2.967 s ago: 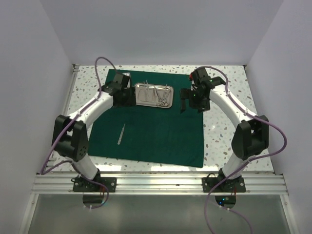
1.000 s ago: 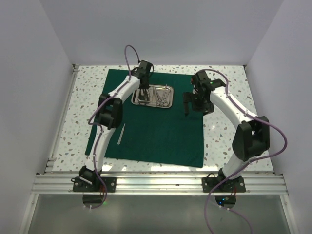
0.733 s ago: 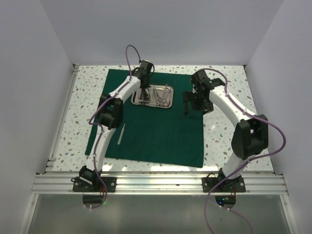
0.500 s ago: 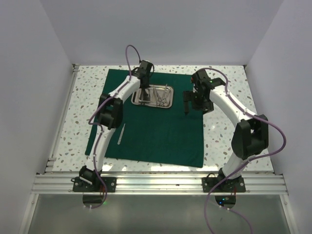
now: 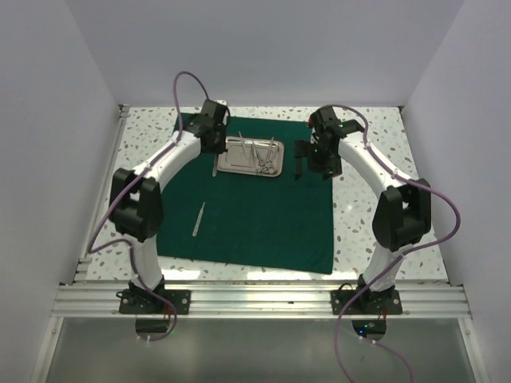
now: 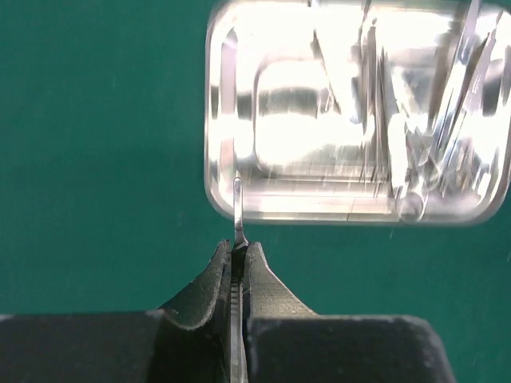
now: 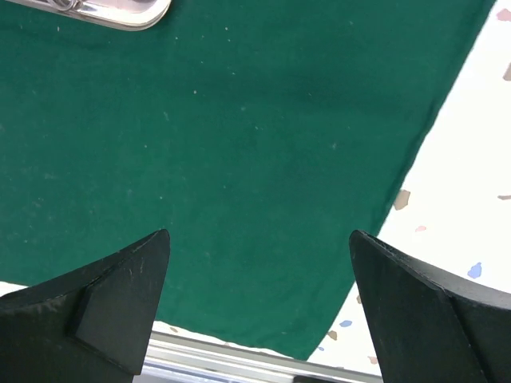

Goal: Open and lay out the surgical kit
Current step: Place the medical item in the surgical kit.

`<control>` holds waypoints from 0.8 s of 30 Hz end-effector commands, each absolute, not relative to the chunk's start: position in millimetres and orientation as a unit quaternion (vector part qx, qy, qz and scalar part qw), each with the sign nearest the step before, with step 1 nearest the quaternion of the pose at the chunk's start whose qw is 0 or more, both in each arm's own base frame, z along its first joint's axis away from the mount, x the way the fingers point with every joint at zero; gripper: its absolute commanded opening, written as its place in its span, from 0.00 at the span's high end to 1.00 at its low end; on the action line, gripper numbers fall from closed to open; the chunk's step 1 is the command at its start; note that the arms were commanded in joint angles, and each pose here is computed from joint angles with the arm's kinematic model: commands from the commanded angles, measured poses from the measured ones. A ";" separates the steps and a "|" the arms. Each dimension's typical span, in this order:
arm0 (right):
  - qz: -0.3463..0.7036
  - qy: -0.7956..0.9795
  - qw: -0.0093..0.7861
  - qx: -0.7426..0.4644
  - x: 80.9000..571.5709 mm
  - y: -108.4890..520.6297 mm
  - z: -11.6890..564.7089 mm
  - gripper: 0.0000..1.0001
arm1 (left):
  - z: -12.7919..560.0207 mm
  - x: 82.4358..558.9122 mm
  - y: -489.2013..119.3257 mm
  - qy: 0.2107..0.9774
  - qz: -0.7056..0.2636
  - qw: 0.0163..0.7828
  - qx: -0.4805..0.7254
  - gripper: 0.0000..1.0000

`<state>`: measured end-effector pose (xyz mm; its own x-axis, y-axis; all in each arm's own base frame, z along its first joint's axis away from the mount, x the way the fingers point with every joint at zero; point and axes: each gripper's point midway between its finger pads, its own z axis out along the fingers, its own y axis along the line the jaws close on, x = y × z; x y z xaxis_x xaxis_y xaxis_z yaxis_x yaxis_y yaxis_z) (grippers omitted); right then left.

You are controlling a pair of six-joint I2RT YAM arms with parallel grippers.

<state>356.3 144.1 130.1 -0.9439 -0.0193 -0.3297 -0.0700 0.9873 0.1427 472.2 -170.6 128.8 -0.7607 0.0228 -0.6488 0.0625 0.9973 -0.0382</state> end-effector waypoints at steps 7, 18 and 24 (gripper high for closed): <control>0.130 0.978 0.162 -0.020 366.2 165.5 133.5 0.02 | 56.3 341.5 -130.2 0.966 -0.026 0.257 0.025 1.00; 0.121 0.979 0.164 -0.022 349.0 156.6 137.1 0.02 | 50.2 328.8 -126.2 0.967 -0.030 0.252 0.018 0.51; 0.104 0.978 0.177 -0.023 342.4 146.3 143.0 0.02 | 99.5 386.7 -146.9 0.952 -0.041 0.304 0.022 0.03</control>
